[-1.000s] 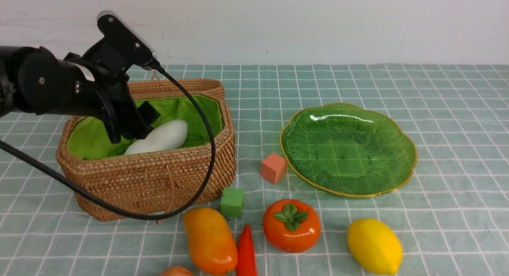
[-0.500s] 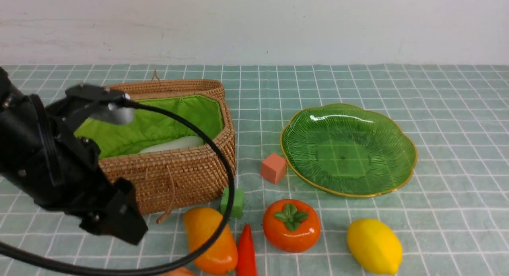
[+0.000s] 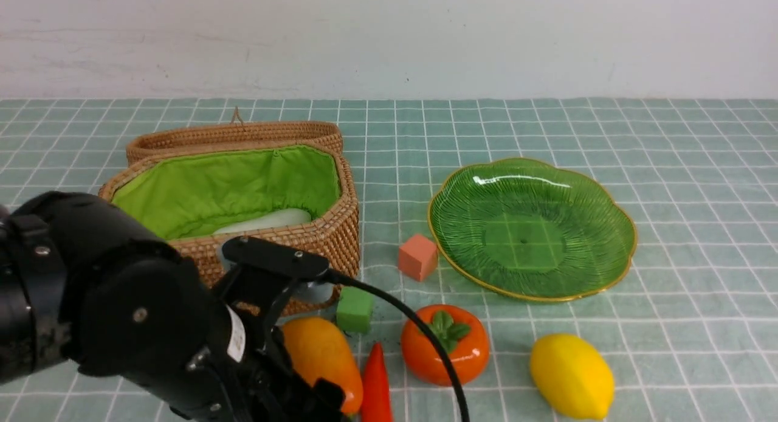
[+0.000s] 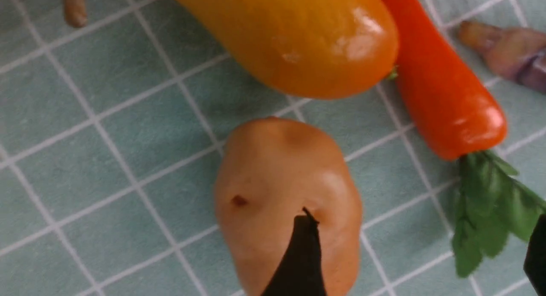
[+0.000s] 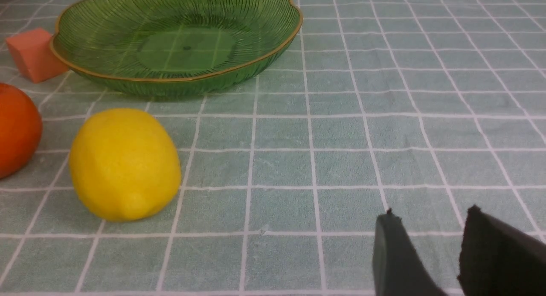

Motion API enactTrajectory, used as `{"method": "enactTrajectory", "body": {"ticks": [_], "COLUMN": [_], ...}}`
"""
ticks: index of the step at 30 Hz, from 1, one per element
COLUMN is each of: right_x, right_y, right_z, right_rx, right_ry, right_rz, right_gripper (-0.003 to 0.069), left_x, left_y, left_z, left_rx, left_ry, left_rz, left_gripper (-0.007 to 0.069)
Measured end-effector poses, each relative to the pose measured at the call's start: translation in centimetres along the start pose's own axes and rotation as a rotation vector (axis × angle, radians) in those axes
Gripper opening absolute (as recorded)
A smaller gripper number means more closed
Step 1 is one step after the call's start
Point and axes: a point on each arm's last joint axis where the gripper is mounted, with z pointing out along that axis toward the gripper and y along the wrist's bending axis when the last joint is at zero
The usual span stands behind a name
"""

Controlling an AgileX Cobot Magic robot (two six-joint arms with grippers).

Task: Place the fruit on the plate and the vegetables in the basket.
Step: Grab a potato with your left arm and place it in the basket on the left

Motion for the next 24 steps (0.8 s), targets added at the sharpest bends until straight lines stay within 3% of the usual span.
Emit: {"method": "enactTrajectory", "body": {"ticks": [6, 14, 24], "right_x": [0.0, 0.0, 0.0], "right_y": [0.0, 0.0, 0.0], "right_z": [0.0, 0.0, 0.0], "right_rx": [0.000, 0.000, 0.001], "right_ry": [0.000, 0.000, 0.000], "right_rz": [0.000, -0.001, -0.002], "right_gripper": [0.0240, 0.0240, 0.0240], "left_x": [0.6, 0.5, 0.4], "left_y": [1.1, 0.6, 0.5], "left_z": [1.9, 5.4, 5.9], "left_rx": [-0.154, -0.112, -0.125], "left_ry": [0.130, 0.171, 0.196], "left_rz": [-0.080, -0.140, -0.137], "left_gripper": [0.0613, 0.0567, 0.0549]}}
